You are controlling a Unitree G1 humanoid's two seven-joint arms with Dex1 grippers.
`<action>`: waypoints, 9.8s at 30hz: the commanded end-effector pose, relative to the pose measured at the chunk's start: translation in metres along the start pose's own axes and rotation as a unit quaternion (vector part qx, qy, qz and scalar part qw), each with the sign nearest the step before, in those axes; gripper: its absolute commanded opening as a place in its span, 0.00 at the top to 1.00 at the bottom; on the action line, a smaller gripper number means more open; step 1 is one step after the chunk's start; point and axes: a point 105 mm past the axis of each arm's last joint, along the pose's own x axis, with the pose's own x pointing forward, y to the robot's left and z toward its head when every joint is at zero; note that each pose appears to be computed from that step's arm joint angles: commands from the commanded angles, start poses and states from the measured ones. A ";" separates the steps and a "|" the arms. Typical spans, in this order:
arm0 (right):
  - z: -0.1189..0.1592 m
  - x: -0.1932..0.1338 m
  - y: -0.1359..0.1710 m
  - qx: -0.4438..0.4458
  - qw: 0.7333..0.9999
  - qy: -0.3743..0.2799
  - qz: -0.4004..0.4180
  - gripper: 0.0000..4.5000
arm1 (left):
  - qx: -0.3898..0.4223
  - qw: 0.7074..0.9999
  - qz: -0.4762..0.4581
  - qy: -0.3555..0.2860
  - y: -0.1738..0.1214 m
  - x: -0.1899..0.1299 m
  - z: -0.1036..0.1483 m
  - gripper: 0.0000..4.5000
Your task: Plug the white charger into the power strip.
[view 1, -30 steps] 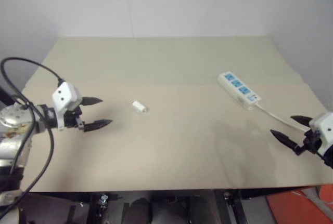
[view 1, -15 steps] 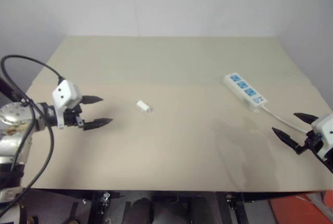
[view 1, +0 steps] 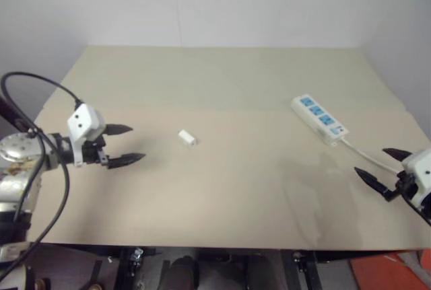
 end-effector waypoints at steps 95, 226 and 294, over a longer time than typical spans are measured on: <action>0.000 0.045 0.095 0.193 0.971 -0.119 0.076 0.00 | 0.100 0.985 -0.128 -0.064 -0.020 0.047 0.066 0.00; 0.062 0.088 0.216 0.153 0.862 -0.163 0.455 0.24 | 0.514 0.714 -0.325 0.348 -0.015 0.180 0.038 0.04; 0.054 0.098 0.221 0.091 0.837 -0.187 0.506 0.24 | -0.175 0.879 -0.318 -0.309 -0.108 0.108 0.055 0.78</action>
